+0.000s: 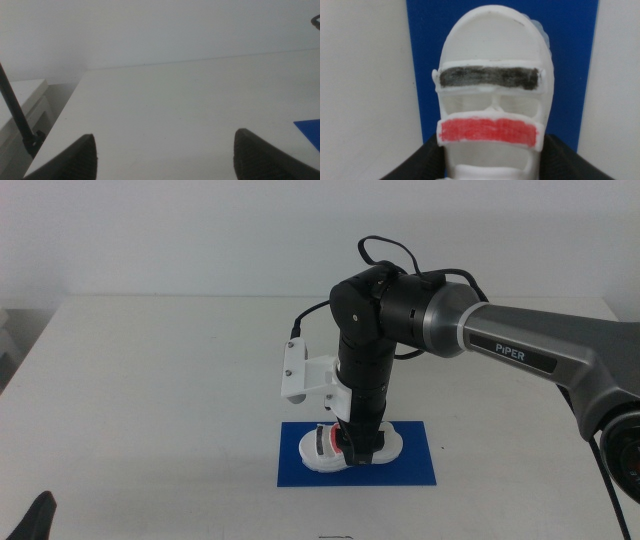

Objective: Use one arm to grab the shoe from the table and place it on the mat.

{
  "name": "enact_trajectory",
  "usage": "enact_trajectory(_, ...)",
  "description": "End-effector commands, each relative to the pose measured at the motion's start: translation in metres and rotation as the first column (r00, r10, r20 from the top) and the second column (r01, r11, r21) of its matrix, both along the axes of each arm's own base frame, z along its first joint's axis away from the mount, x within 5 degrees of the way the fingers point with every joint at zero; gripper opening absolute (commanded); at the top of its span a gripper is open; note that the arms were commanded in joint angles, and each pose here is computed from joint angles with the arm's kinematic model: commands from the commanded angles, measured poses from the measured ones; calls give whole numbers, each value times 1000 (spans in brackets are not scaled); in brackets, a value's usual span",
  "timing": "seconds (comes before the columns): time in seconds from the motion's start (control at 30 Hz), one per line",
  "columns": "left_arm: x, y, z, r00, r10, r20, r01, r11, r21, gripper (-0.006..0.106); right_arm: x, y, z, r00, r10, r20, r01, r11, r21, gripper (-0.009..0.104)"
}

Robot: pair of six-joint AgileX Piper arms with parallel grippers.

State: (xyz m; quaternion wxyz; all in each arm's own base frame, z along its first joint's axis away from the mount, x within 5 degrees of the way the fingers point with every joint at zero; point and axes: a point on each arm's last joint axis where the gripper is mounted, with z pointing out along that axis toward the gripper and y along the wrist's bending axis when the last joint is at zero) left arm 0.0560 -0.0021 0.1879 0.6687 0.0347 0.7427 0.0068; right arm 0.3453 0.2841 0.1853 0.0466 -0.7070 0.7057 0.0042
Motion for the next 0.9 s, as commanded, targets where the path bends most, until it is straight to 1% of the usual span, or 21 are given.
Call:
enact_trajectory(0.0,-1,0,10,995,-1,104,4,1000,-27,94,2,-5,31,998,-10,61,7,999,47,28)
enact_trajectory(0.17,-1,0,10,995,-1,104,4,1000,-27,94,2,-5,31,998,-21,60,18,999,49,58)
enact_trajectory(0.27,-1,0,10,995,-1,104,4,1000,-27,94,2,-5,31,998,-23,60,20,999,49,72)
enact_trajectory(0.33,-1,0,10,995,-1,104,4,1000,-27,94,2,-5,33,998,-28,63,25,998,53,79)
enact_trajectory(0.4,-1,0,10,995,-1,104,4,1000,-27,94,1,-6,39,996,-53,70,48,997,64,83)
enact_trajectory(0.5,-1,0,10,995,-1,104,4,1000,-27,94,-2,-14,68,986,-125,107,112,986,119,83)
enact_trajectory(0.6,-1,0,10,995,-1,104,4,1000,-27,94,-6,-32,111,948,-274,162,233,945,231,83)
enact_trajectory(0.67,-1,0,10,995,-1,104,4,1000,-27,94,-12,-49,137,887,-428,175,351,870,348,82)
enact_trajectory(0.77,-1,0,10,995,-1,104,4,1000,-27,94,-32,-83,161,787,-594,164,459,743,487,80)
enact_trajectory(0.87,-1,0,10,995,-1,104,4,1000,-27,94,-59,-120,171,707,-689,162,484,637,599,79)
